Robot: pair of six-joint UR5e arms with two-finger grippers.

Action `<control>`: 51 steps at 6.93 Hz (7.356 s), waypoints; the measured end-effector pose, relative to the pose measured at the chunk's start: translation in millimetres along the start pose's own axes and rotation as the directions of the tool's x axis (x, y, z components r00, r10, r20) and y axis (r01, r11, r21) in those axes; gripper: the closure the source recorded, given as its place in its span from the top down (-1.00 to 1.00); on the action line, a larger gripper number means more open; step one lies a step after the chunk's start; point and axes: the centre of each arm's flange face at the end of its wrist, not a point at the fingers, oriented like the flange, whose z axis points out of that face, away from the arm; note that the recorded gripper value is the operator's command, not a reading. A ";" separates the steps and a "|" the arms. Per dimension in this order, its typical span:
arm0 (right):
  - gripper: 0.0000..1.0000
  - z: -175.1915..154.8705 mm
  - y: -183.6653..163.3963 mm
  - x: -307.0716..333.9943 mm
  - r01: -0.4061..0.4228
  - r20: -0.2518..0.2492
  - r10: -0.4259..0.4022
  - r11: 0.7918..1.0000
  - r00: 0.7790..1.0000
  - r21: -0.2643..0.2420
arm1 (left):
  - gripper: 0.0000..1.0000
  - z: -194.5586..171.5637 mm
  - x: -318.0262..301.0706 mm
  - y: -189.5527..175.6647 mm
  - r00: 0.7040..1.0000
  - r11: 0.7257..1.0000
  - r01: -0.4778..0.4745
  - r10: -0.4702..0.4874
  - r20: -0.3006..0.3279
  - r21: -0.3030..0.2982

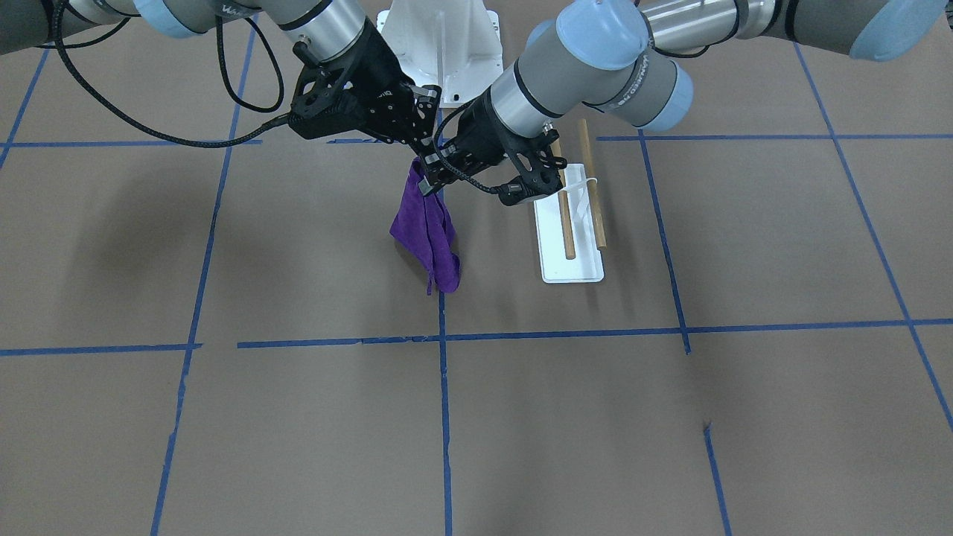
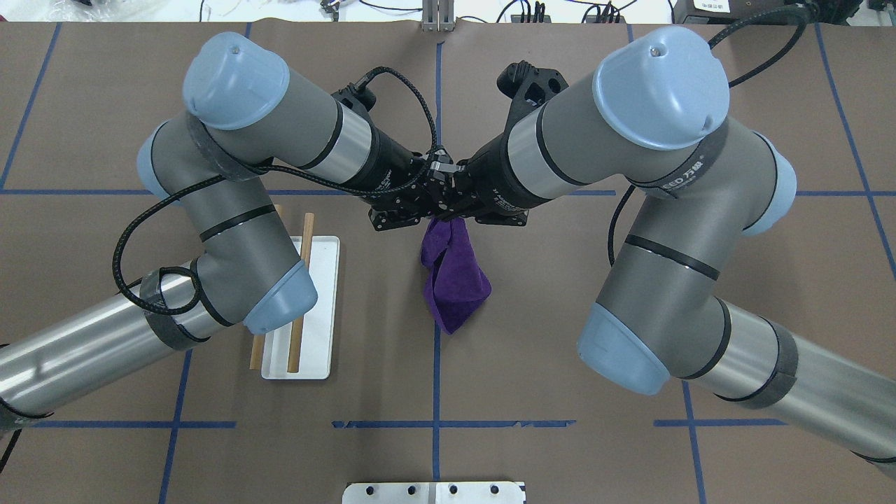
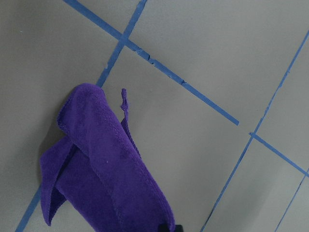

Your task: Hang towel on rack

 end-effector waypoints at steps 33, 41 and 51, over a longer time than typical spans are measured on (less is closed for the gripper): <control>1.00 -290.0 -225.1 563.4 0.416 -0.427 -0.471 0.882 0.772 -0.221 | 1.00 -419.3 -420.3 -274.3 0.434 0.574 -0.814 0.706 0.560 -0.092; 1.00 -308.6 -213.7 601.6 0.371 -0.425 -0.443 0.896 0.790 -0.244 | 1.00 -426.9 -487.3 -278.3 0.456 0.632 -0.768 0.651 0.606 -0.101; 1.00 -306.1 -223.8 592.3 0.384 -0.423 -0.454 0.891 0.785 -0.243 | 1.00 -417.5 -458.2 -301.0 0.550 0.772 -0.617 0.564 0.616 -0.156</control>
